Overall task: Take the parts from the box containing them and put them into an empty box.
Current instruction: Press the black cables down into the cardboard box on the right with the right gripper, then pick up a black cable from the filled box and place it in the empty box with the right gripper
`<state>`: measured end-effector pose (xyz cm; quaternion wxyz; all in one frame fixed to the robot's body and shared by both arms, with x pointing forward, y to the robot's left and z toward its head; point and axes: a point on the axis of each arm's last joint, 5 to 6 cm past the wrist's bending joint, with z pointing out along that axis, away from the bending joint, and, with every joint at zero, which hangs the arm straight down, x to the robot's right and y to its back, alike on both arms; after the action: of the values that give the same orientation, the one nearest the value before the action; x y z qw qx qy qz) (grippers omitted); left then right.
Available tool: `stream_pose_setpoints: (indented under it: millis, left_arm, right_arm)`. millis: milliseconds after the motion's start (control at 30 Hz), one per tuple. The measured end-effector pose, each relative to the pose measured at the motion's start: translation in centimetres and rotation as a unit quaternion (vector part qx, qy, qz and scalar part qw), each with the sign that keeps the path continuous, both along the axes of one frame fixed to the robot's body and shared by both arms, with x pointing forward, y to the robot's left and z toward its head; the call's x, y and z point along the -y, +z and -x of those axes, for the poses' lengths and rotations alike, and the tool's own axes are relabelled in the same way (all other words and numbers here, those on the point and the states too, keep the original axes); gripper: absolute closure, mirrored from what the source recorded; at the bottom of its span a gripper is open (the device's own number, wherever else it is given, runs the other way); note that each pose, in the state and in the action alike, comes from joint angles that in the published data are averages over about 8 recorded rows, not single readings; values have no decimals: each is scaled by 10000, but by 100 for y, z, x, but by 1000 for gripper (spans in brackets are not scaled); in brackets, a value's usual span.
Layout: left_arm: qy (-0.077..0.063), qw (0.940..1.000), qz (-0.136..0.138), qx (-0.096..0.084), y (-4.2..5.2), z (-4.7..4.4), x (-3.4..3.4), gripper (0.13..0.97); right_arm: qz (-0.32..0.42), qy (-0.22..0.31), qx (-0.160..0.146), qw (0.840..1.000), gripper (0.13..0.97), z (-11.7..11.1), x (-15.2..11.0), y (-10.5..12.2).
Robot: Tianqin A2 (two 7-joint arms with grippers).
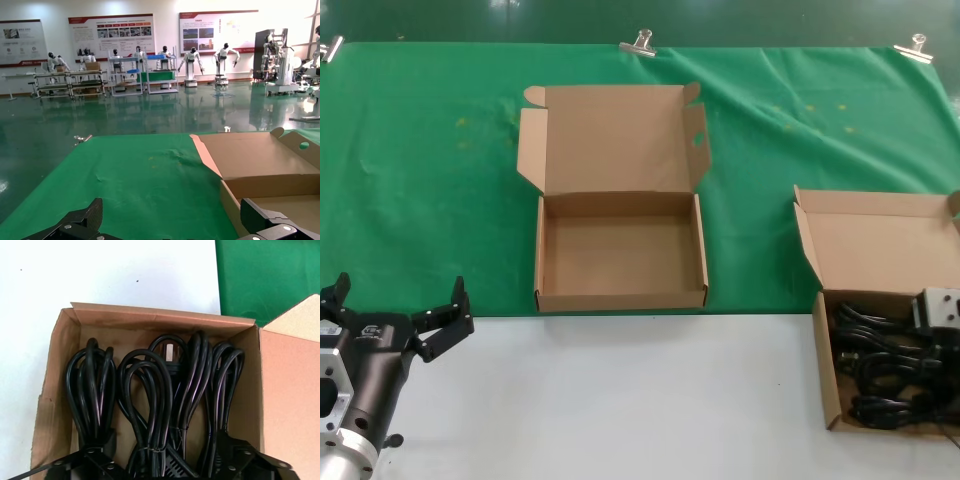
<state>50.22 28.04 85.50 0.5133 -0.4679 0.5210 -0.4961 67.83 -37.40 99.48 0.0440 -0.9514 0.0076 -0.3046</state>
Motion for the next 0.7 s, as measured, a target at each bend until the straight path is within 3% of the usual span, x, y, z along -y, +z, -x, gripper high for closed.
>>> stream_pose_setpoints:
  millis: [133, 700]
  left_arm:
    - [0, 10000, 0, 0, 0, 0, 0, 132]
    - [0, 10000, 0, 0, 0, 0, 0, 132]
  right_arm:
    - [6, -6, 6, 10000, 370, 15, 20, 6]
    - [-13, -31, -14, 10000, 762, 68, 70, -25]
